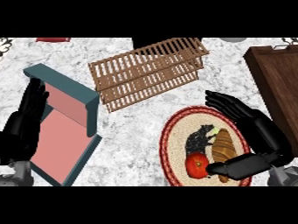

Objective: Pick the tomato from the placemat and place it in the tiered shelf

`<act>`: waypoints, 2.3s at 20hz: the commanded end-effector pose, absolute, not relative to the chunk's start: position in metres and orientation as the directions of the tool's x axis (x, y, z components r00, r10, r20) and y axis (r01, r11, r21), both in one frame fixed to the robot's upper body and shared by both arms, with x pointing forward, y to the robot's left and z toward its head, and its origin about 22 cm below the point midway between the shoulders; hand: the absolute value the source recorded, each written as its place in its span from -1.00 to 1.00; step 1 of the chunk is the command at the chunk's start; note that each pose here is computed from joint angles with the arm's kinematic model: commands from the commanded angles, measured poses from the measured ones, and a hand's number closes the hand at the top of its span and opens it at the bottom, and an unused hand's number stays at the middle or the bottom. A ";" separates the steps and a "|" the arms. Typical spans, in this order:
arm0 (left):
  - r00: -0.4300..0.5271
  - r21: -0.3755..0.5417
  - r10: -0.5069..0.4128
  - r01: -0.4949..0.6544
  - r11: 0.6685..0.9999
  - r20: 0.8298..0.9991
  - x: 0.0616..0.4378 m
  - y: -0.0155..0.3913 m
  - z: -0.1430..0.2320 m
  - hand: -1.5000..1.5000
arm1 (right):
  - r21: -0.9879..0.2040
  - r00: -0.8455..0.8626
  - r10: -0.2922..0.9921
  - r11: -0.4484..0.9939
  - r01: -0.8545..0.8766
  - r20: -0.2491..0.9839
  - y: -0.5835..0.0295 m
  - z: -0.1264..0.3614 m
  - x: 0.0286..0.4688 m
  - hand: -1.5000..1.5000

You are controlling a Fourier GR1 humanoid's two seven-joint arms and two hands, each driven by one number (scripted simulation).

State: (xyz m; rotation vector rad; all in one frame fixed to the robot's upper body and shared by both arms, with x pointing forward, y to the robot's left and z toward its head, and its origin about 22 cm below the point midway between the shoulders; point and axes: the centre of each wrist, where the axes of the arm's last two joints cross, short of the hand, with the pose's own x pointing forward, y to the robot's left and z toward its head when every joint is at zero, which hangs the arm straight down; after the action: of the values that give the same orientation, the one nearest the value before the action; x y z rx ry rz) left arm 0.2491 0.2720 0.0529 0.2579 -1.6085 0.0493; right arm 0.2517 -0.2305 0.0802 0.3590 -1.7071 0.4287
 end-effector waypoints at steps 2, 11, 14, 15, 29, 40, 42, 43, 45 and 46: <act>-0.037 0.138 -0.148 -0.199 0.970 0.988 0.250 0.271 0.056 0.00 | -0.397 -0.257 0.303 0.709 -0.584 0.918 -0.243 0.127 0.245 -1.00; -0.012 0.132 -0.137 -0.190 0.973 0.990 0.252 0.270 0.056 0.00 | -0.813 -0.410 0.736 0.326 -0.483 0.539 -0.213 0.185 0.208 -1.00; -0.023 0.115 -0.121 -0.191 0.975 0.992 0.251 0.260 0.056 0.00 | -0.857 -0.391 0.812 0.238 -0.457 0.434 -0.191 0.184 0.192 -1.00; -0.027 0.137 -0.145 -0.182 0.974 0.989 0.259 0.260 0.056 0.00 | -0.858 -0.370 0.833 0.218 -0.465 0.412 -0.183 0.183 0.192 -1.00; -0.032 0.122 -0.130 -0.185 0.975 0.991 0.256 0.270 0.069 0.00 | -0.899 -0.257 0.966 -0.081 -0.431 0.036 -0.129 0.119 0.188 -1.00; -0.029 0.120 -0.128 -0.183 0.976 0.991 0.268 0.270 0.061 0.00 | -0.895 -0.241 0.964 -0.010 -0.445 0.110 -0.133 0.093 0.199 -1.00; -0.030 0.134 -0.141 -0.170 0.976 0.990 0.248 0.259 0.064 0.00 | -0.892 -0.228 0.969 -0.020 -0.452 0.094 -0.146 0.084 0.215 -1.00; -0.032 0.137 -0.145 -0.182 0.974 0.989 0.246 0.266 0.060 0.00 | -0.898 -0.235 0.967 -0.017 -0.441 0.097 -0.141 0.075 0.206 -1.00; -0.040 0.127 -0.136 -0.177 0.976 0.990 0.250 0.270 0.049 0.00 | -0.889 -0.228 0.970 -0.026 -0.457 0.089 -0.147 0.084 0.211 -1.00; -0.034 0.142 -0.152 -0.200 0.970 0.988 0.271 0.274 0.060 0.00 | -0.889 -0.235 0.968 -0.028 -0.458 0.091 -0.139 0.073 0.201 -1.00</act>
State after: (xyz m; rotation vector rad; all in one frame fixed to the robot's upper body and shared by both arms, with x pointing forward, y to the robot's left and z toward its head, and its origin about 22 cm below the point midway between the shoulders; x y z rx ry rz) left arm 0.2563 0.2686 0.0566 0.2524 -1.6105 0.0372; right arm 0.2052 -0.1399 0.0837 -0.7003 -1.0466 1.5418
